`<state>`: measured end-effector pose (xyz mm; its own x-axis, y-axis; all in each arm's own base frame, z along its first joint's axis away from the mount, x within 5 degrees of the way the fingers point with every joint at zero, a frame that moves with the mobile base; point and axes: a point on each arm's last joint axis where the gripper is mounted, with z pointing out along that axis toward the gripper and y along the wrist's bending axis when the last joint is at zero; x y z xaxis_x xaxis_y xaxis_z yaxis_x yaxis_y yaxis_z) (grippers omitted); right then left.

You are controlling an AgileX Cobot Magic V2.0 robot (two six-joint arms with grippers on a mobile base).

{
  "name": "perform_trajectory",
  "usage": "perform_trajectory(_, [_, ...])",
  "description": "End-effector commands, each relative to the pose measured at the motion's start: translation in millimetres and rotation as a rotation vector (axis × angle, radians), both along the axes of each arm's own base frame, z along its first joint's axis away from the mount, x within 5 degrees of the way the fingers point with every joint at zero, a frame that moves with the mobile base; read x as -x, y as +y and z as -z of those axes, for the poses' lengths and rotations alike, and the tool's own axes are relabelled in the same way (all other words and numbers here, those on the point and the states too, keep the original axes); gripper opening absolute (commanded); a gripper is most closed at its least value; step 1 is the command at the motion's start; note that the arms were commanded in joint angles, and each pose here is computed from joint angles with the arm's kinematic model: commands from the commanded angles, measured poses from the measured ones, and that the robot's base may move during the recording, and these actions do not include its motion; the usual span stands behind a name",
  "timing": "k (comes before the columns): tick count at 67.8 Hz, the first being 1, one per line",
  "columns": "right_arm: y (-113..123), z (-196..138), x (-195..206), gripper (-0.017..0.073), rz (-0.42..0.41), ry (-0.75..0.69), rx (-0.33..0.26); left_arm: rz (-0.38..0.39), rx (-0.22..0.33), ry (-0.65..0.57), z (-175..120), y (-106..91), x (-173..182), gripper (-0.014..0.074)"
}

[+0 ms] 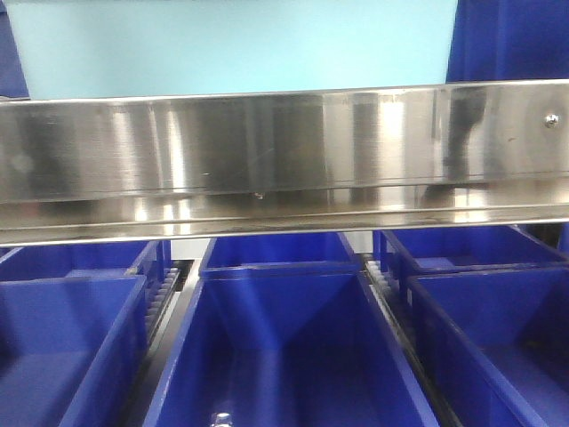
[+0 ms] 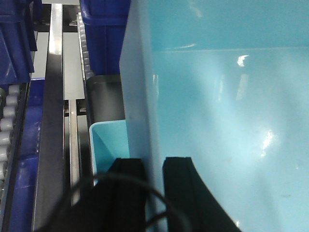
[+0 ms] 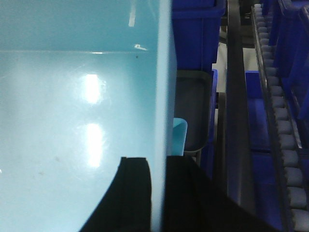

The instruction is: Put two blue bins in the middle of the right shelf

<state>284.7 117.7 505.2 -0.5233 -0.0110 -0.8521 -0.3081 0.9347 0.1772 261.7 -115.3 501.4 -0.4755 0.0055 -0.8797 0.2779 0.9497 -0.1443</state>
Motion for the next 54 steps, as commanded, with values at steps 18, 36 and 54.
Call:
perform_trajectory(18, [-7, -11, 2, -0.0151, 0.027, -0.083, 0.009, -0.004, 0.007, -0.052, -9, 3.0, 4, -0.0111])
perform_trajectory(36, [-2, -10, -6, -0.0151, 0.015, -0.11, -0.029, -0.03, -0.002, -0.033, -4, 7.2, -5, -0.0111])
perform_trajectory(54, [8, 15, -30, -0.0151, 0.012, -0.016, 0.004, -0.06, -0.047, 0.07, 21, 5.8, -31, -0.0111])
